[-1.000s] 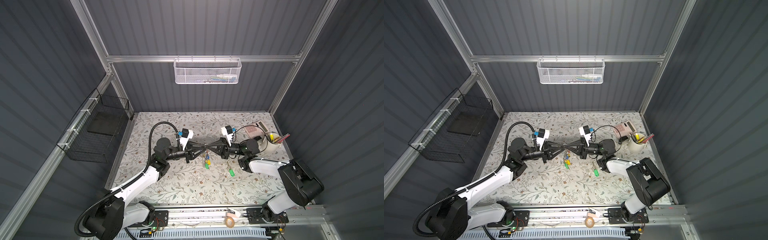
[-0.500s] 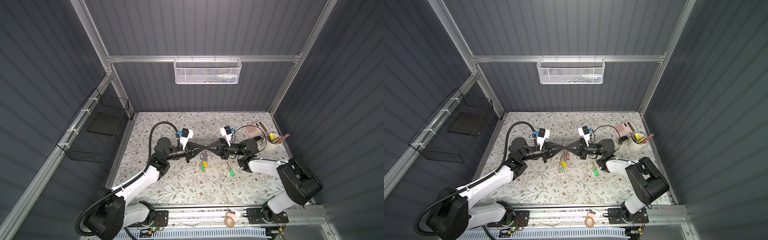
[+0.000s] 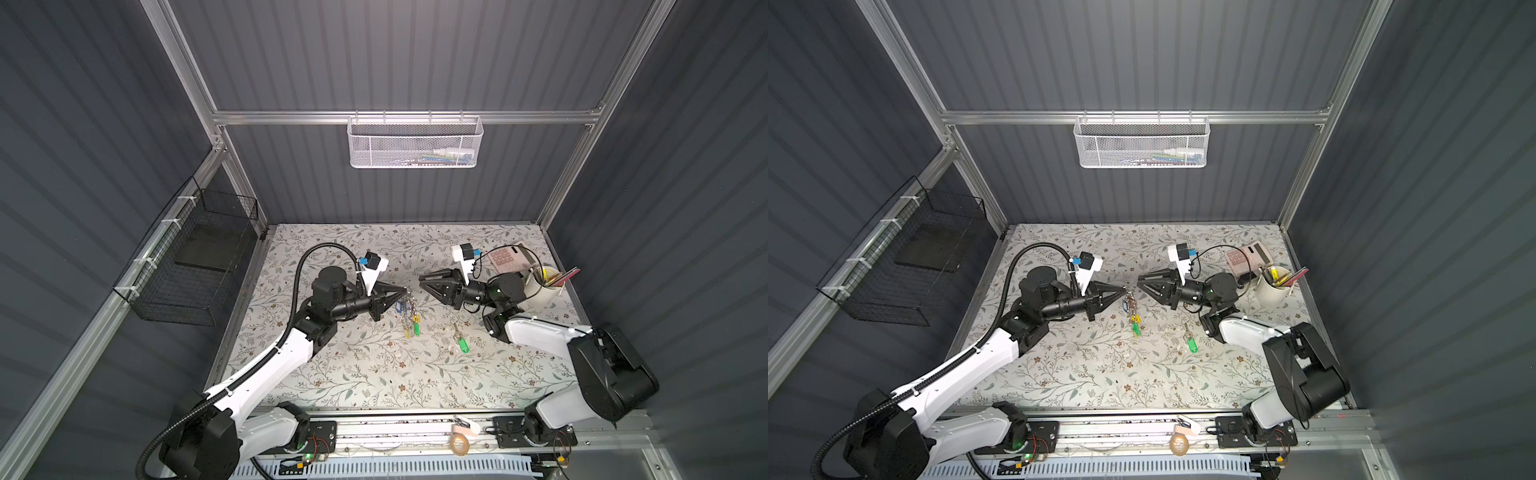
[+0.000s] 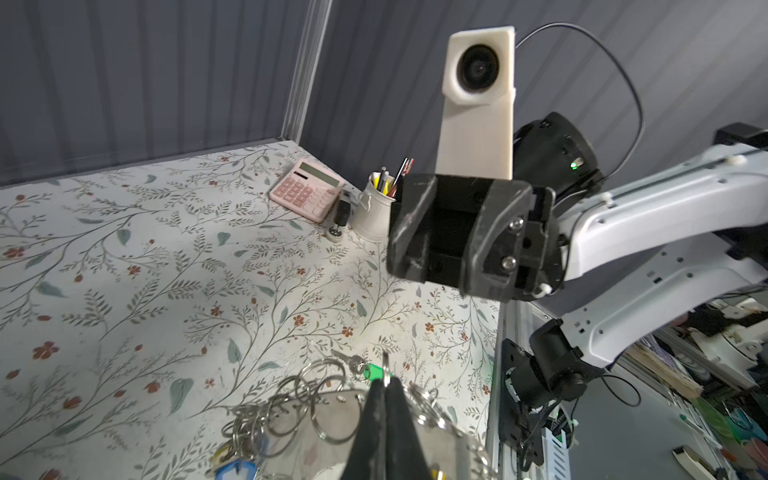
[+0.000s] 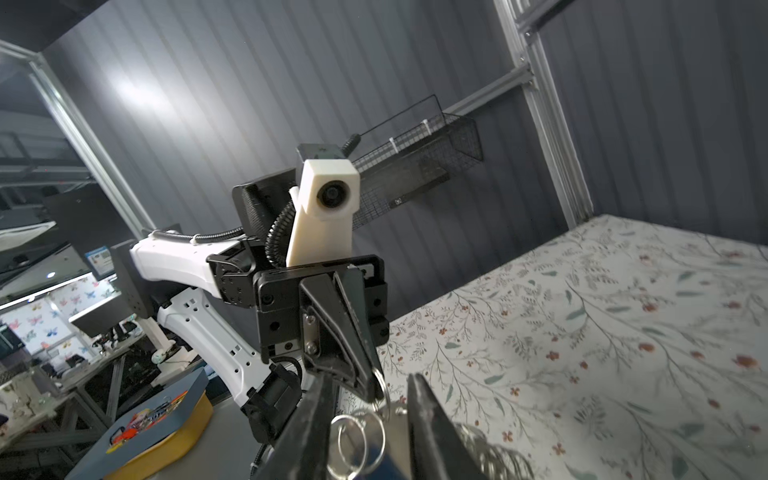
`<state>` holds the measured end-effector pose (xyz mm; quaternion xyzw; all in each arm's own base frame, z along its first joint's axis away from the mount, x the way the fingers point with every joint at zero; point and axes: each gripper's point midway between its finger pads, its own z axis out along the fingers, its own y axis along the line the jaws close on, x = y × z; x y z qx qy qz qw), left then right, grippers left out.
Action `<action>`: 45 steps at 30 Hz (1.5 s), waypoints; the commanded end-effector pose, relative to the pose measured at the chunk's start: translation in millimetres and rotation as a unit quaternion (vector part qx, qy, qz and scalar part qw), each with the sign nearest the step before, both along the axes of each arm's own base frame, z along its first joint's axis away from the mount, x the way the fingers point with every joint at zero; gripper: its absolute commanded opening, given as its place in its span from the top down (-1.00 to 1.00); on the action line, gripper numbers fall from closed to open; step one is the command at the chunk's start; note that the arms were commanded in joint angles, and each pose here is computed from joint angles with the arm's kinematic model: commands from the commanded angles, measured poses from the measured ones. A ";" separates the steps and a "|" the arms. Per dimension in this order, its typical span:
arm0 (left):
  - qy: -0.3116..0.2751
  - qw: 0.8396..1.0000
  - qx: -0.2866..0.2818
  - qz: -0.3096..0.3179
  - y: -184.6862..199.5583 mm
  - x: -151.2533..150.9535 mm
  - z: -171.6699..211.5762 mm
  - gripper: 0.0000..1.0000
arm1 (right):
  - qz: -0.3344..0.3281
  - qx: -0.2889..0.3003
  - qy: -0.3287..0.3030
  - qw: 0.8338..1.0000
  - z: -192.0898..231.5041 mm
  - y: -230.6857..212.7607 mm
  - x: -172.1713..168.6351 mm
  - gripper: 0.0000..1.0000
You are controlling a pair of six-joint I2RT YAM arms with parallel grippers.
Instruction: Put the keys on the keyring
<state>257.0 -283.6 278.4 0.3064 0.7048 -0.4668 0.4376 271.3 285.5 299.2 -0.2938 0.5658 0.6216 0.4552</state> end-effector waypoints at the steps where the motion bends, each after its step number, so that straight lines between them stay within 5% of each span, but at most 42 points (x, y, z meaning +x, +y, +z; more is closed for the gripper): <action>1: -0.004 0.999 0.023 0.045 9.2 10.4 15.8 1.00 | -0.068 -0.065 0.048 0.994 -24.3 -5.1 16.4 0.35; 9: 0.073 0.987 0.091 0.114 18.4 36.7 7.9 1.00 | -0.118 -0.180 0.073 0.974 -51.9 -3.2 9.1 0.13; 18: 0.111 0.974 0.110 0.164 25.4 52.2 4.4 1.00 | -0.086 -0.182 0.066 0.977 -53.4 25.4 -3.9 -0.10; 33: 0.149 0.958 0.134 0.205 27.0 60.9 4.8 1.00 | -0.082 -0.198 0.072 0.974 -74.4 46.9 17.6 0.02; 37: 0.157 0.957 0.134 0.203 23.6 59.2 2.3 1.00 | -0.084 -0.200 0.075 0.973 -79.6 48.8 21.0 0.18; 45: 0.165 0.954 0.138 0.208 22.7 59.7 -1.7 1.00 | -0.072 -0.188 0.089 0.976 -84.6 51.5 18.3 0.91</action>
